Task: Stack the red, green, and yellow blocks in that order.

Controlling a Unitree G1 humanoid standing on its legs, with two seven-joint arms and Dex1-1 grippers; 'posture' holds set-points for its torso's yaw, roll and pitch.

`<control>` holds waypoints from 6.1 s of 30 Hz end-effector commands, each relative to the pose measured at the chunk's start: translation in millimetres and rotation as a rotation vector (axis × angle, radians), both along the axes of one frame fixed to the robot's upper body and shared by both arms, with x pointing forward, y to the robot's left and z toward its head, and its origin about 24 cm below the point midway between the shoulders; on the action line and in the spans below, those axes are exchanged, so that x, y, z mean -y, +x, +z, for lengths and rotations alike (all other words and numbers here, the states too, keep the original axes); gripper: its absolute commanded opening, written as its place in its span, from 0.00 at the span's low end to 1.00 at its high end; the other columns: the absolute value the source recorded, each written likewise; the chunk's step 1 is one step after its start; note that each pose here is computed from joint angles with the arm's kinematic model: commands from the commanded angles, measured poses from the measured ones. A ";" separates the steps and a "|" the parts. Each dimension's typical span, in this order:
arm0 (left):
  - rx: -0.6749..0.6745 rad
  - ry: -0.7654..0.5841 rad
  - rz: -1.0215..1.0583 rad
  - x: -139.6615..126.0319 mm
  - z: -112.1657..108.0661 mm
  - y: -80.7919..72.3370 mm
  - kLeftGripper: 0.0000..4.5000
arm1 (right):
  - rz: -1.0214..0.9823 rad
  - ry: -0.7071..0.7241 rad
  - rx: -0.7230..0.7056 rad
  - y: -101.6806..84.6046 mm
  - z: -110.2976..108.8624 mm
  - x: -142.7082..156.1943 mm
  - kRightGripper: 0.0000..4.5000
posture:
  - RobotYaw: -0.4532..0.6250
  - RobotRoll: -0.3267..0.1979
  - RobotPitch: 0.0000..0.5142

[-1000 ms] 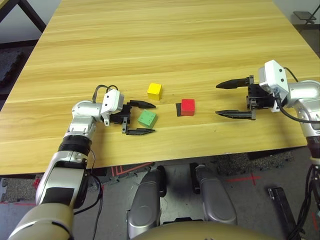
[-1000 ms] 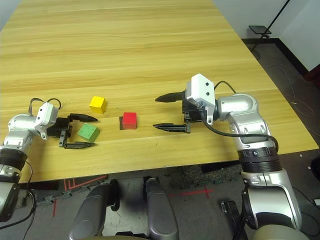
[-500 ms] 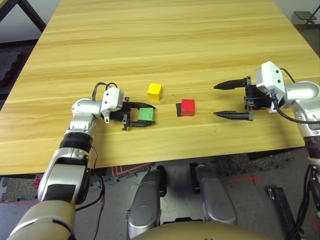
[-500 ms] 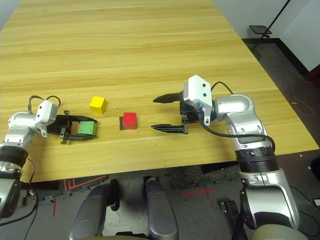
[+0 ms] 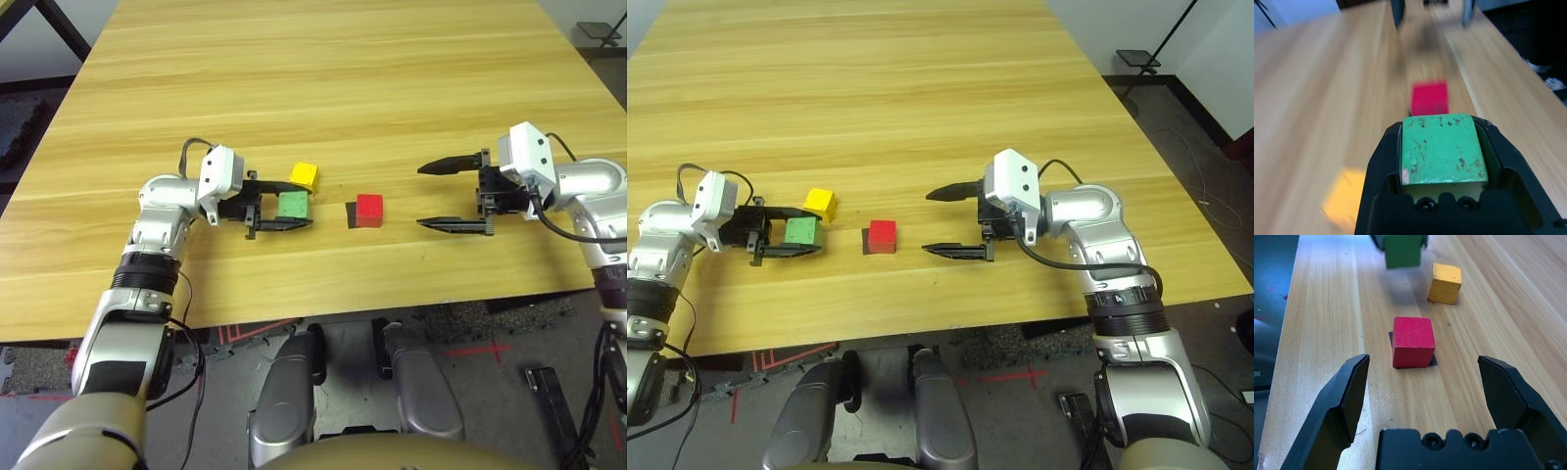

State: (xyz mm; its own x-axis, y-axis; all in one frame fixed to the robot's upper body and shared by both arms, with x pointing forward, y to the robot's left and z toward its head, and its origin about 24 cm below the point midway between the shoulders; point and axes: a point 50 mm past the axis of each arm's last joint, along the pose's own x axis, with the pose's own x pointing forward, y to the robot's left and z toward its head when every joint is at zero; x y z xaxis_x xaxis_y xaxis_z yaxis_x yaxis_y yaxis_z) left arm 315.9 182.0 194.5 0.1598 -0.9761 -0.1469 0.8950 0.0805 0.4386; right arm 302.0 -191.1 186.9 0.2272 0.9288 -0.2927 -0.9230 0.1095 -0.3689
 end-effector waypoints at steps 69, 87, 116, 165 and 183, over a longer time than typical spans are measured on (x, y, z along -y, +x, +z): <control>-0.188 0.107 0.009 88.7 -33.8 18.5 0.92 | -0.009 0.028 -0.013 -5.6 -3.9 -8.0 1.00 | 0.58 0.68 0.46; -0.192 0.187 -0.014 49.5 -20.3 9.2 1.00 | -0.003 0.030 -0.009 -1.4 -2.5 -10.7 1.00 | 0.59 0.69 0.43; -0.085 0.279 0.150 -25.3 -27.6 49.7 1.00 | 0.009 0.018 0.002 0.7 0.3 -9.2 1.00 | 0.58 0.65 0.41; -0.159 0.266 0.176 -14.9 -55.0 49.7 0.87 | 0.013 0.021 0.011 2.5 2.0 -13.7 1.00 | 0.57 0.62 0.41; -0.113 0.236 0.208 -28.2 -22.6 54.4 0.46 | 0.012 0.014 0.024 3.2 3.9 -13.4 1.00 | 0.58 0.62 0.39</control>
